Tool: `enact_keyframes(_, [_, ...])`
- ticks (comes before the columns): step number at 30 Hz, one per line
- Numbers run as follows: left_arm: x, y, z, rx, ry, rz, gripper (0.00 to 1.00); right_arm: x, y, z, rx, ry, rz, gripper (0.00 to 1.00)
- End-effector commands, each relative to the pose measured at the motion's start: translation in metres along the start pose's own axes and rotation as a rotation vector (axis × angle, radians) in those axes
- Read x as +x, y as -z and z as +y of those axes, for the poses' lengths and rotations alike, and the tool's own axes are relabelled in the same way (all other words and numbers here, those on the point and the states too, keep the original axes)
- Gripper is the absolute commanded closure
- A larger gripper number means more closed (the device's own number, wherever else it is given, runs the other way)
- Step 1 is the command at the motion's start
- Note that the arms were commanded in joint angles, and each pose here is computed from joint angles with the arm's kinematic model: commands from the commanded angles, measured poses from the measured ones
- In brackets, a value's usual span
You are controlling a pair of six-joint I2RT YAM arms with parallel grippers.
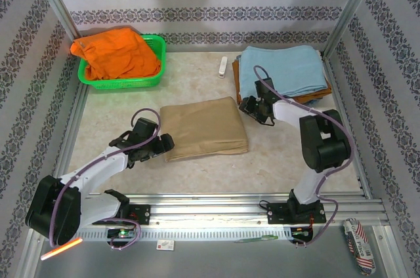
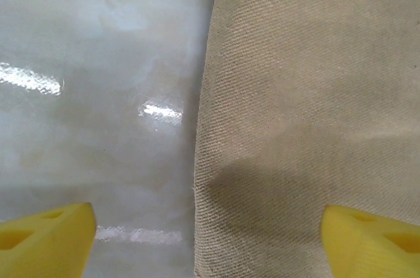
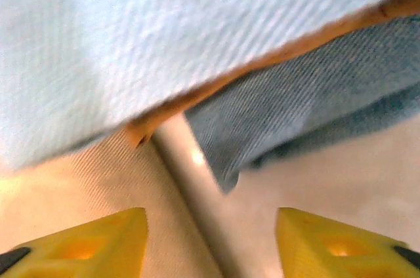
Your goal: Fold and stack the trousers
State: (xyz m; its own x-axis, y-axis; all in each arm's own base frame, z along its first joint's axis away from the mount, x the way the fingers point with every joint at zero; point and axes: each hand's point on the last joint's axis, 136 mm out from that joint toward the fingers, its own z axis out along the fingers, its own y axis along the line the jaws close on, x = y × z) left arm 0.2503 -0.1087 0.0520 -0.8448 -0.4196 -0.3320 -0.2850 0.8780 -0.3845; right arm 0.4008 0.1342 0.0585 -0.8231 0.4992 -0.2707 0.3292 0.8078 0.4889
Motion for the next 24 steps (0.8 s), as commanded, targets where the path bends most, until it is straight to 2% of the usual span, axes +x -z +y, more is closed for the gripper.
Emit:
enact_keyframes(1, [-0.013,-0.006,-0.012,0.049,-0.052,-0.007,0.08,0.017,0.028,0.015,-0.071,0.146,0.066,0.41])
enact_keyframes(3, [-0.018,-0.014,-0.015,0.053,-0.066,0.013,0.03,0.03,0.032,0.021,-0.112,0.217,0.133,0.38])
enact_keyframes(8, [-0.034,-0.042,-0.027,0.131,-0.068,0.066,0.01,0.065,0.021,0.027,-0.213,0.334,0.343,0.34])
enact_keyframes(14, [-0.035,-0.066,-0.052,0.288,-0.048,0.175,0.04,0.077,-0.005,0.016,-0.191,0.326,0.423,0.33])
enact_keyframes(19, [-0.025,-0.069,-0.077,0.413,-0.054,0.228,0.15,0.096,-0.01,0.027,-0.258,0.316,0.482,0.4])
enact_keyframes(21, [-0.016,-0.07,-0.091,0.444,-0.086,0.255,0.15,0.099,-0.01,0.034,-0.311,0.268,0.489,0.46])
enact_keyframes(24, [-0.008,-0.075,-0.102,0.447,-0.124,0.275,0.14,0.101,-0.005,0.043,-0.364,0.249,0.489,0.5])
